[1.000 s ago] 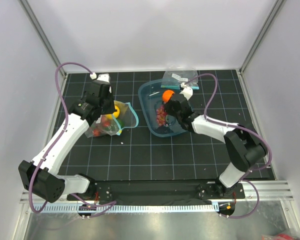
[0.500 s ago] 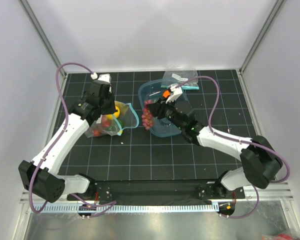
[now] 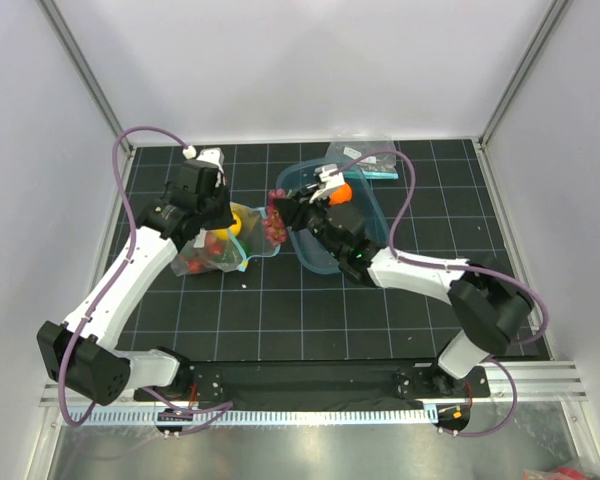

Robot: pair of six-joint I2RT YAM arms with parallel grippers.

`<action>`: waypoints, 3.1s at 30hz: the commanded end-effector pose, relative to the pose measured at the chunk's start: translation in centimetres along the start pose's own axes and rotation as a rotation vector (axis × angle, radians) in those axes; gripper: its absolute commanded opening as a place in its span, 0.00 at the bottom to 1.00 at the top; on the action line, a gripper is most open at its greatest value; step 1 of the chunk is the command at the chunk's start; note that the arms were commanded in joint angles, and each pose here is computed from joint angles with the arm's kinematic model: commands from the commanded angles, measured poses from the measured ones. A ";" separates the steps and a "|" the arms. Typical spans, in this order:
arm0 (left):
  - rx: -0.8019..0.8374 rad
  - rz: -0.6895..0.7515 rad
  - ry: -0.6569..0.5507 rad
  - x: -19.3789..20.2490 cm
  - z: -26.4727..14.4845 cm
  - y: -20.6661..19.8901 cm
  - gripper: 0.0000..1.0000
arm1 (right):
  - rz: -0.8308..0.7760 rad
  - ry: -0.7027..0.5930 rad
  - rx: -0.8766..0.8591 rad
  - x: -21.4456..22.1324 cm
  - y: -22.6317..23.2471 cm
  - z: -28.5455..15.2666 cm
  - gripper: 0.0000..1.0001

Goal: Place the food in the zip-top bag and seal the zipper
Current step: Place the fake fruit in the zipper food storage bag.

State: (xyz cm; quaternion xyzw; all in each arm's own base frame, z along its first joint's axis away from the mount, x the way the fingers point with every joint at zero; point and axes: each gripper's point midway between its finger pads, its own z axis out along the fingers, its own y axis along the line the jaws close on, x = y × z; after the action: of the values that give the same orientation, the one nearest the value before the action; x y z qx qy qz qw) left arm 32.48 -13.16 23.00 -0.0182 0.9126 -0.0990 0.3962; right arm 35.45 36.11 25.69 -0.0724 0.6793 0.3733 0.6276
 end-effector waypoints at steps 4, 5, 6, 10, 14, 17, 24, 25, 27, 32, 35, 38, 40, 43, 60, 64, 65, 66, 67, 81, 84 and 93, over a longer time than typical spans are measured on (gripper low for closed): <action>0.073 -0.016 -0.066 -2.1 -1.2 -1.0 0.00 | 0.026 -0.165 -0.068 -2.2 3.8 2.2 0.03; 0.073 -0.018 -0.066 -2.1 -1.2 -0.9 0.00 | 0.024 -0.166 -0.078 -2.1 4.3 2.5 0.02; 0.071 -0.022 -0.070 -2.2 -1.3 -0.8 0.00 | 0.024 -0.168 -0.084 -1.9 4.6 2.5 0.02; 0.072 -0.024 -0.074 -2.3 -1.3 -0.7 0.00 | 0.029 -0.156 -0.126 0.0 6.5 2.3 0.03; 0.069 -0.034 -0.076 -2.4 -1.4 -0.5 0.00 | 0.026 -0.125 -0.134 2.7 7.0 1.8 0.02; 0.068 -0.037 -0.084 -2.6 -1.6 -0.3 0.00 | 0.036 -0.100 -0.132 4.5 7.5 1.6 0.02; 0.054 -0.048 -0.097 -2.9 -1.7 0.3 0.00 | 0.012 -0.057 -0.139 7.2 8.8 1.3 0.04; 0.057 -0.050 -0.096 -2.8 -1.8 0.3 0.00 | 0.006 -0.041 -0.141 7.8 8.7 1.4 0.05; 0.073 -0.053 -0.106 -3.0 -2.1 0.1 0.00 | -0.009 -0.012 -0.149 8.2 9.1 1.9 0.07; 0.137 -0.046 -0.125 -3.3 -2.7 -0.9 0.00 | -0.017 0.011 -0.168 9.1 9.6 2.8 0.07; 0.206 -0.040 -0.133 -3.4 -3.4 -2.0 0.00 | 0.011 0.021 -0.191 9.5 9.8 3.1 0.07; 0.235 -0.041 -0.136 -3.3 -3.5 -2.4 0.00 | -0.010 0.044 -0.210 10.0 10.0 3.4 0.07; 0.232 -0.043 -0.135 -3.3 -3.4 -2.3 0.00 | -0.022 0.063 -0.220 10.3 10.2 3.5 0.07; 0.225 -0.049 -0.134 -3.4 -3.2 -2.2 0.00 | -0.059 0.078 -0.233 10.3 10.8 3.2 0.07; 0.102 -0.119 -0.134 -3.9 -2.3 0.9 0.00 | -0.149 0.000 -0.304 10.3 12.7 -1.1 0.08; 0.154 -0.109 -0.136 -4.0 -2.8 0.0 0.00 | -0.157 0.012 -0.279 11.0 12.7 -0.7 0.11; 0.176 -0.107 -0.141 -4.1 -3.0 -0.3 0.00 | -0.157 0.013 -0.266 11.1 12.6 -0.5 0.12; 0.205 -0.104 -0.140 -4.0 -3.1 -0.8 0.00 | -0.151 0.014 -0.250 11.2 12.3 -0.3 0.12; 0.226 -0.102 -0.149 -4.1 -3.4 -1.1 0.00 | -0.142 0.000 -0.243 10.8 12.2 0.0 0.12; 0.259 -0.100 -0.148 -4.1 -3.4 -1.6 0.00 | 0.142 0.028 -0.215 9.2 5.4 5.2 0.66; 0.235 -0.103 -0.142 -4.0 -3.0 -1.3 0.00 | 0.116 0.032 -0.196 8.7 4.9 3.9 1.00; 0.184 -0.112 -0.125 -3.7 -2.3 -0.5 0.00 | 0.004 -0.063 -0.100 3.4 2.8 -0.7 0.96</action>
State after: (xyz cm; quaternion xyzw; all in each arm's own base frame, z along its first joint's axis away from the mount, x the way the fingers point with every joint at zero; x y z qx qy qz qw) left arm 31.75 -13.78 25.44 -0.0268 0.8884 -0.2183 0.4030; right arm 32.53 41.61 19.93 -0.1061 0.6691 0.4327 0.5949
